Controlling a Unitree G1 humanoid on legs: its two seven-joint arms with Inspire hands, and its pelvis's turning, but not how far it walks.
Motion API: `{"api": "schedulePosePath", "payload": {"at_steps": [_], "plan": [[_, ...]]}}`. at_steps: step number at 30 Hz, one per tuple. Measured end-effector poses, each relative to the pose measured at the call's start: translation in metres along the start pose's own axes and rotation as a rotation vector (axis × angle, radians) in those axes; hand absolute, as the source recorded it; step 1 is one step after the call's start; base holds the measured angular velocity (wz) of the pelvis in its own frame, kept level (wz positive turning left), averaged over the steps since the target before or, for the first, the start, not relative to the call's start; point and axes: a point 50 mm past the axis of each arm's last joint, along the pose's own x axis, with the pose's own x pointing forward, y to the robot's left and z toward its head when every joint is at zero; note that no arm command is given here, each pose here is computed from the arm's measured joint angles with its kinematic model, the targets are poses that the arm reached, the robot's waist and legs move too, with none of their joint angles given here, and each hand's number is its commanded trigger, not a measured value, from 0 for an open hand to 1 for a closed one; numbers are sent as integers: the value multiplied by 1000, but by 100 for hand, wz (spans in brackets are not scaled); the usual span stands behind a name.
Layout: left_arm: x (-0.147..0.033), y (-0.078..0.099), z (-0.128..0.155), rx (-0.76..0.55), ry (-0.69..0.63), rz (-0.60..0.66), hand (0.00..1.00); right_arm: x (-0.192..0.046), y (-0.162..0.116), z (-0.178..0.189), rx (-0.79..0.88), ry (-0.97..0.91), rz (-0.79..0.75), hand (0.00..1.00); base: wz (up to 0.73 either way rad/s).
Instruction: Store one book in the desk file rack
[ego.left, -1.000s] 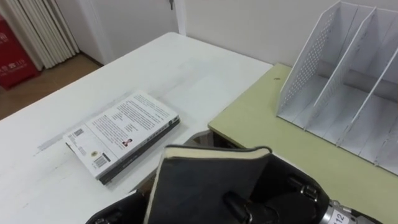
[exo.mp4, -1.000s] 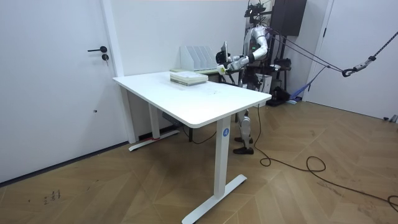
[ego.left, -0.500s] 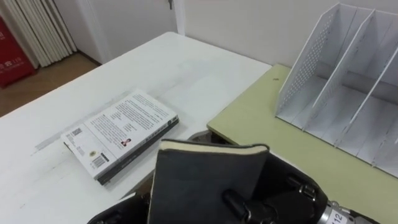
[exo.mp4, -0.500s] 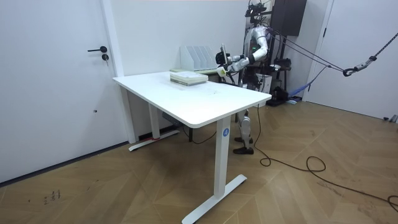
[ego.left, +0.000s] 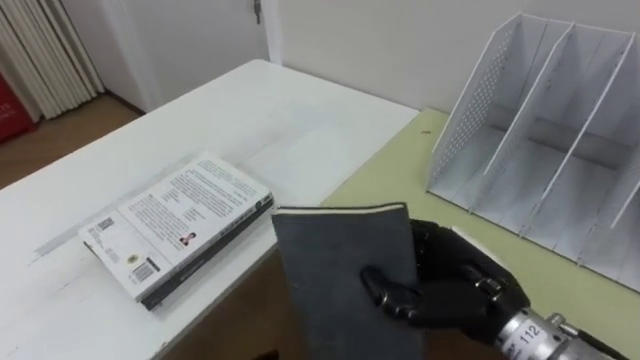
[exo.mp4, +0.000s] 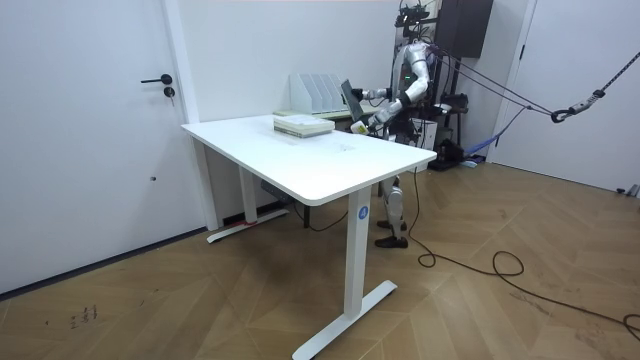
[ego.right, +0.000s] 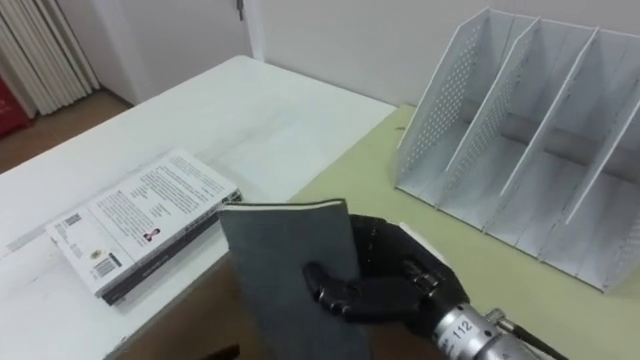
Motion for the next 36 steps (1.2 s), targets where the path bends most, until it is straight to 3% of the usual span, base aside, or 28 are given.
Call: {"api": "schedulePosePath", "payload": {"at_steps": [4,8,12,18,23,36], "plan": [[12,-7,-31,-74,86,62,0,7,2,6,-97,-44,-226,100,-13],[12,-9,-54,-146,143,125,0,13,-6,25,-259,-120,-417,100,-9],[13,-6,-62,-202,150,203,0,9,-10,43,-254,-217,-549,100,-1],[3,-1,-84,-298,165,342,0,-2,-42,80,-268,-393,-853,100,-9],[-10,2,-108,-361,250,469,0,-19,-54,101,-248,-526,-1050,100,-3],[-16,8,-115,-381,282,550,0,-34,-64,124,-248,-677,-1264,100,-6]]}}
